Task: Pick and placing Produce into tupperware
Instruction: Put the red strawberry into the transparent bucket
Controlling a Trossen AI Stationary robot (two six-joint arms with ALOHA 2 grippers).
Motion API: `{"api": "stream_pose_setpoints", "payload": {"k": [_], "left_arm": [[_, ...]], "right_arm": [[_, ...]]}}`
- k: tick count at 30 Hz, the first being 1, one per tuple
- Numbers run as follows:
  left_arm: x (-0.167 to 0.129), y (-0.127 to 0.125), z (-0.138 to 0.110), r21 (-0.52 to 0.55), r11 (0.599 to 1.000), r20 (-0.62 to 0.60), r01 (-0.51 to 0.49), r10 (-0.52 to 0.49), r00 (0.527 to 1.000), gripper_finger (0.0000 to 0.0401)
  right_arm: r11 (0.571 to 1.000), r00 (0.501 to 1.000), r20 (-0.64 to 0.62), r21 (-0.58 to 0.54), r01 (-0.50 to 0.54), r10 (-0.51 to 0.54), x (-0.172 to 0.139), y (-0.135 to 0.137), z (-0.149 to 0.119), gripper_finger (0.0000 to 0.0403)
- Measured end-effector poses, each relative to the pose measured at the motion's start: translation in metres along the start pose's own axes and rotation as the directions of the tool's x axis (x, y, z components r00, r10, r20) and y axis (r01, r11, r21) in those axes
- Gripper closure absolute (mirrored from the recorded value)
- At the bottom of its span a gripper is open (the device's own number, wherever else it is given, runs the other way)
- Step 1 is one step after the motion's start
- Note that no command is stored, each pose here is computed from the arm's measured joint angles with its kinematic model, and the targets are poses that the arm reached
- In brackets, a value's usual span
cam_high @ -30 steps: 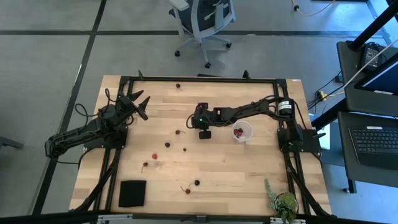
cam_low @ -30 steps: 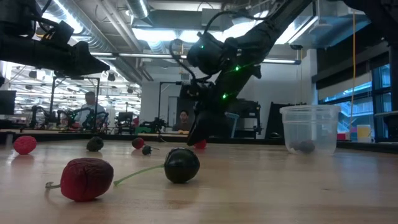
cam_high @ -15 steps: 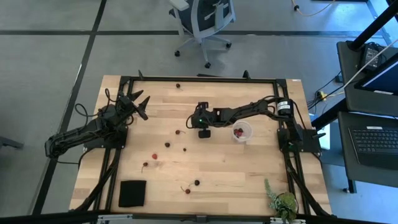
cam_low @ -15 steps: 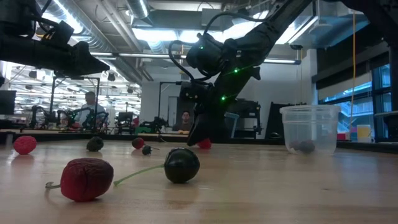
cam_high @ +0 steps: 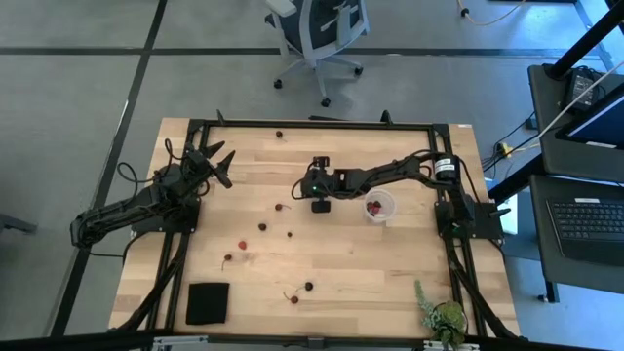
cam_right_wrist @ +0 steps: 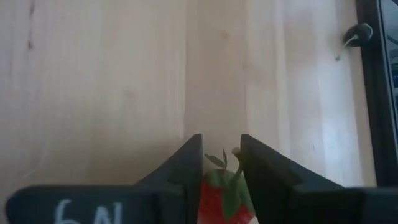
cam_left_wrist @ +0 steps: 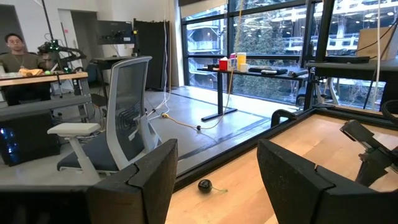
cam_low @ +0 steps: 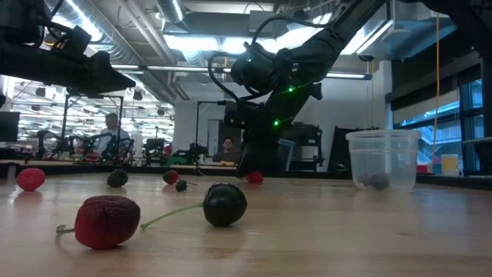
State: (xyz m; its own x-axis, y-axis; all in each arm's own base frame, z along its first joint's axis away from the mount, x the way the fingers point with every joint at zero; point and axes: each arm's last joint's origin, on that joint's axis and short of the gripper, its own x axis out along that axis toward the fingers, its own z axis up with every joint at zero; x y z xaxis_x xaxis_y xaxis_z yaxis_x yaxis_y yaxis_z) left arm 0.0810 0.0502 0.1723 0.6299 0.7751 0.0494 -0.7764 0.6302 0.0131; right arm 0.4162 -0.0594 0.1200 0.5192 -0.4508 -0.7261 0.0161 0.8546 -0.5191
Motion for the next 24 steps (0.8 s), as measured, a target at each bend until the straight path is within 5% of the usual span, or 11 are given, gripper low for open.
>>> {"api": "stream_pose_setpoints", "payload": {"k": [9,18,24], "left_arm": [[0.000,0.000,0.000,0.000,1.000,0.000,0.000,0.000,1.000,0.0187],[0.000,0.000,0.000,0.000,1.000,0.000,0.000,0.000,1.000,0.0187],[0.000,0.000,0.000,0.000,1.000,-0.001,-0.005,0.005,1.000,0.0187]], "right_arm": [[1.000,1.000,-0.001,-0.002,-0.001,0.001,0.000,0.001,0.000,0.0390],[1.000,1.000,-0.008,-0.008,0.012,-0.012,-0.004,0.002,0.003,0.0397],[0.998,0.997,0.048,-0.014,0.062,-0.062,-0.036,-0.005,0.030,0.0399]]}}
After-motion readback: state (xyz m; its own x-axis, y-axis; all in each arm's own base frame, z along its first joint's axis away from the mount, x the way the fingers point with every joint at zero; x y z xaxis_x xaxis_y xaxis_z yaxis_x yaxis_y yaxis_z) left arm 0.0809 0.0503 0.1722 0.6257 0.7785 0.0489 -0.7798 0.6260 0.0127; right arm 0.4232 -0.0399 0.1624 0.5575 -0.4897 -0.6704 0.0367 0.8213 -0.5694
